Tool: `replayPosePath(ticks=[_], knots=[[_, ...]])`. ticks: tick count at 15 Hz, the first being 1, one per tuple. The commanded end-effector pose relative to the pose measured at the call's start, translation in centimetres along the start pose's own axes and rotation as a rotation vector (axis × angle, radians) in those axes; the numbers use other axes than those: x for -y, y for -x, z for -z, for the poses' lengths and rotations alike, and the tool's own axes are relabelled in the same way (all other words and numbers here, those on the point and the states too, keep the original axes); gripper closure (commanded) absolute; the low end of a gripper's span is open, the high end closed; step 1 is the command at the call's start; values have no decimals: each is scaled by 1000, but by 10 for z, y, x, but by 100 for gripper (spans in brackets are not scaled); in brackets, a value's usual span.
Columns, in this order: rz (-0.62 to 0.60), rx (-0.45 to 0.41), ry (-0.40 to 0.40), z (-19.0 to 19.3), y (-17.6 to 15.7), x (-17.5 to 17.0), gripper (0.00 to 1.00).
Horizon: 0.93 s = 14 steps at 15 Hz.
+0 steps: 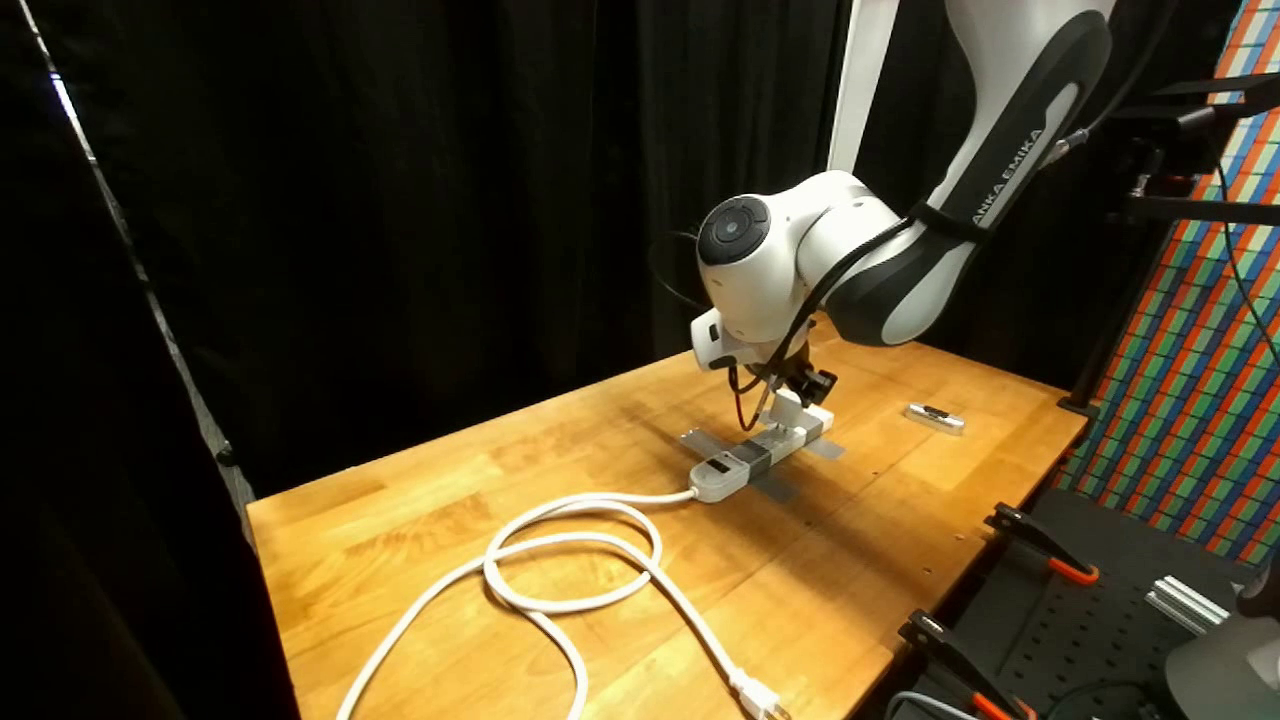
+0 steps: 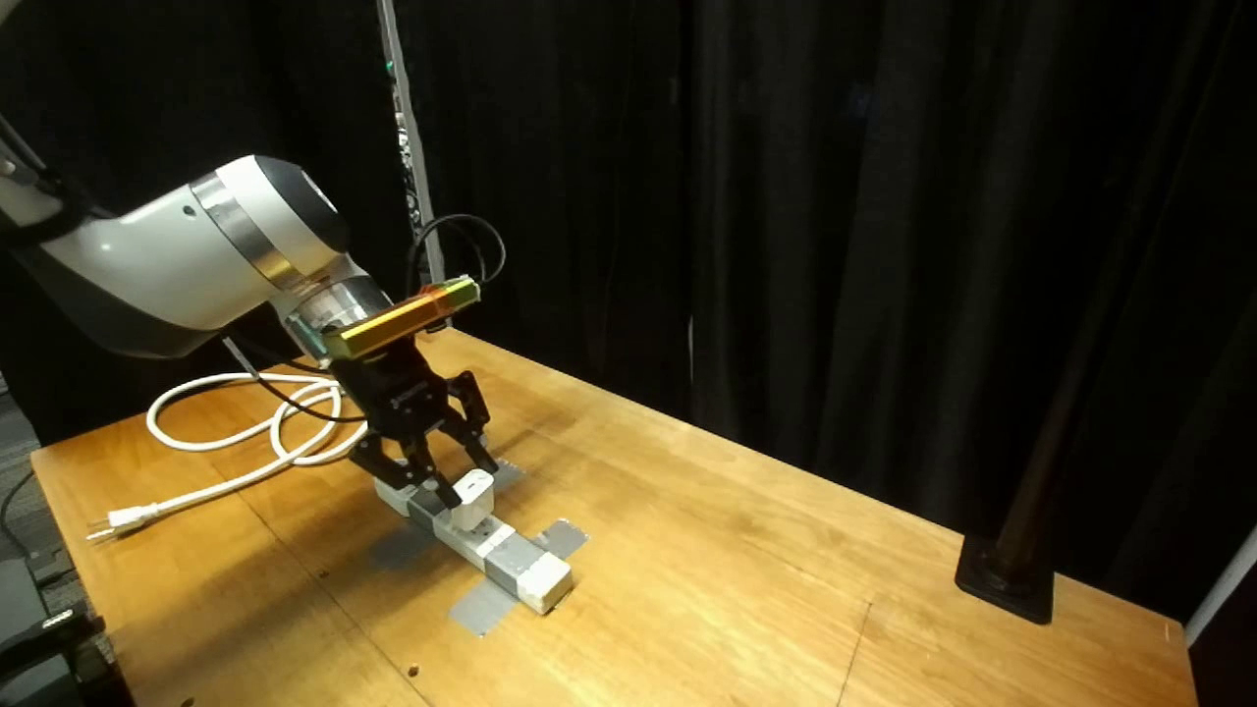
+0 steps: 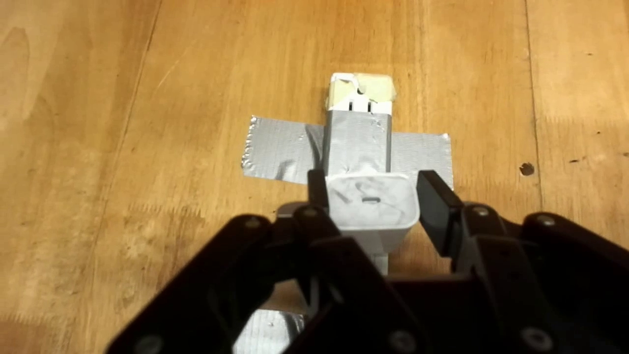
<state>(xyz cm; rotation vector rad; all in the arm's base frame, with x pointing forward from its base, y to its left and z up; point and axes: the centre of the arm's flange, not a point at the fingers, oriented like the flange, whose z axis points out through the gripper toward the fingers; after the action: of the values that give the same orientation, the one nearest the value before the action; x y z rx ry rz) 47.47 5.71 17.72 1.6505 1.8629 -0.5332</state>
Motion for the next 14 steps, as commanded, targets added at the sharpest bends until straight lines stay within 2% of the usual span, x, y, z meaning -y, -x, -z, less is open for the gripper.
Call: replayPosePath(ticks=[1, 14], knots=[[-25, -2, 33, 4, 4, -1, 77], [-38, -8, 13, -11, 3, -6, 77]])
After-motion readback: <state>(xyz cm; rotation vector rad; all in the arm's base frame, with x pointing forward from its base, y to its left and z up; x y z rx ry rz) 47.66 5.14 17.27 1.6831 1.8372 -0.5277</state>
